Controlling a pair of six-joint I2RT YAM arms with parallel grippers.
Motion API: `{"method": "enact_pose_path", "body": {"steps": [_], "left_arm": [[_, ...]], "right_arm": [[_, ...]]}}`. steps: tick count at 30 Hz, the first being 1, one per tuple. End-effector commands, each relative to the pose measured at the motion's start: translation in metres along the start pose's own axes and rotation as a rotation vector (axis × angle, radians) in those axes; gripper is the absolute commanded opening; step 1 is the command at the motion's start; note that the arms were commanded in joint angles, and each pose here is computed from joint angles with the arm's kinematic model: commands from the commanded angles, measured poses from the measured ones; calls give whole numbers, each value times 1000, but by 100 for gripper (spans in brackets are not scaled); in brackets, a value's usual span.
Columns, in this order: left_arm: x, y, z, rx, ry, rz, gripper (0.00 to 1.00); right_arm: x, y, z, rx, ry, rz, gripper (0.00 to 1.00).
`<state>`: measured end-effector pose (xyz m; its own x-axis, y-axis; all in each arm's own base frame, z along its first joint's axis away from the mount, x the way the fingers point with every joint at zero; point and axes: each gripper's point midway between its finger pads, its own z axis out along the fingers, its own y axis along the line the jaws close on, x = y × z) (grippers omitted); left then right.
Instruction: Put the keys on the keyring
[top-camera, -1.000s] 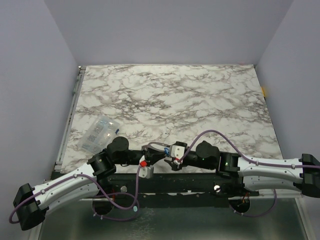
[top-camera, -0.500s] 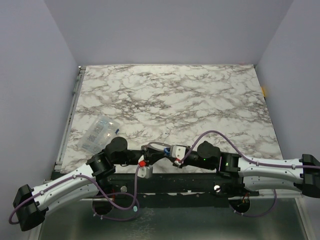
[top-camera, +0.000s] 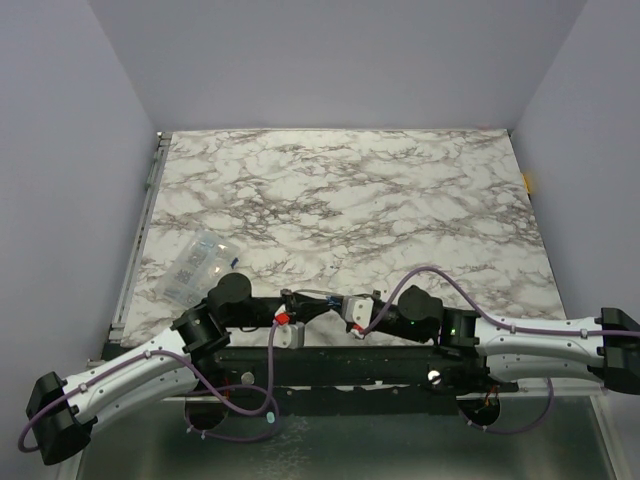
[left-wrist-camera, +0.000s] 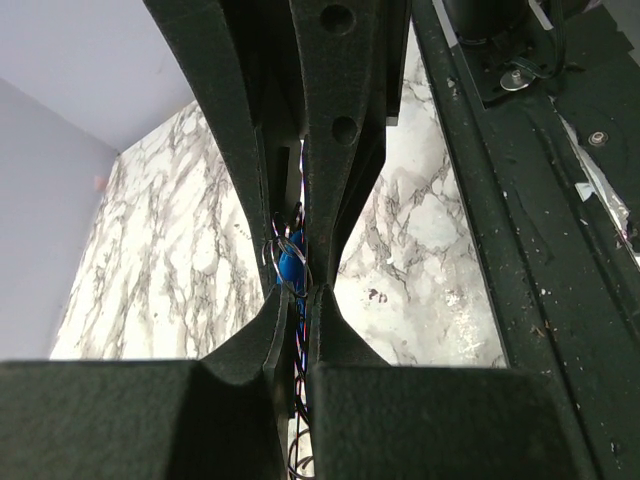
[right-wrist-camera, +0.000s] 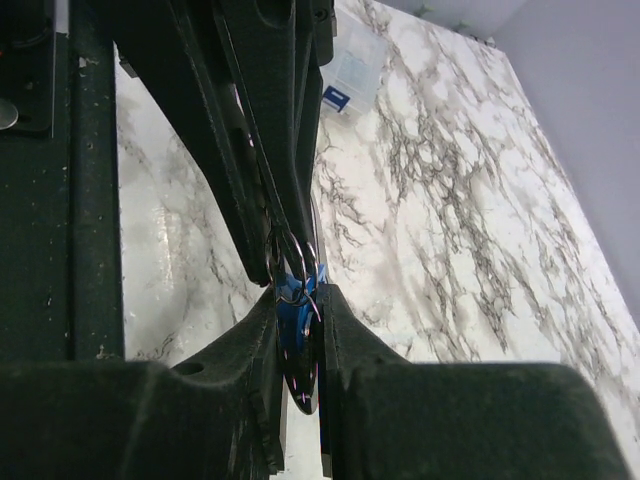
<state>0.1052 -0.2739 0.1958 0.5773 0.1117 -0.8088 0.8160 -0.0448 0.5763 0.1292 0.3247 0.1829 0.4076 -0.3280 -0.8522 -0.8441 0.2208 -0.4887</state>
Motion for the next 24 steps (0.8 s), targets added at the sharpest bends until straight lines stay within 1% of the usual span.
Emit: {"method": "enact_pose_path", "body": {"steps": [1, 3, 4, 9, 13, 18, 20, 24], "left_arm": [[-21, 16, -1, -47, -63, 79, 0], [-19, 16, -1, -48, -60, 81, 0], [-18, 16, -1, -48, -58, 79, 2], [-14, 12, 0, -34, -48, 68, 18], [-15, 11, 0, -27, -53, 65, 25], [-14, 11, -1, -33, -43, 54, 38], [-14, 12, -2, -38, -38, 54, 41], [-17, 16, -4, -50, -36, 58, 43]], "right_arm": [[-15, -18, 0, 93, -58, 25, 1], [-16, -21, -1, 107, -59, 16, 1], [-16, -23, -2, 116, -58, 13, 1], [-17, -30, -7, 136, -48, -5, 1], [-14, -32, -11, 143, -23, -14, 1], [-15, -39, -18, 165, -5, -23, 1], [-16, -41, -20, 169, 1, -31, 1], [-15, -42, -23, 171, 20, -42, 1]]}}
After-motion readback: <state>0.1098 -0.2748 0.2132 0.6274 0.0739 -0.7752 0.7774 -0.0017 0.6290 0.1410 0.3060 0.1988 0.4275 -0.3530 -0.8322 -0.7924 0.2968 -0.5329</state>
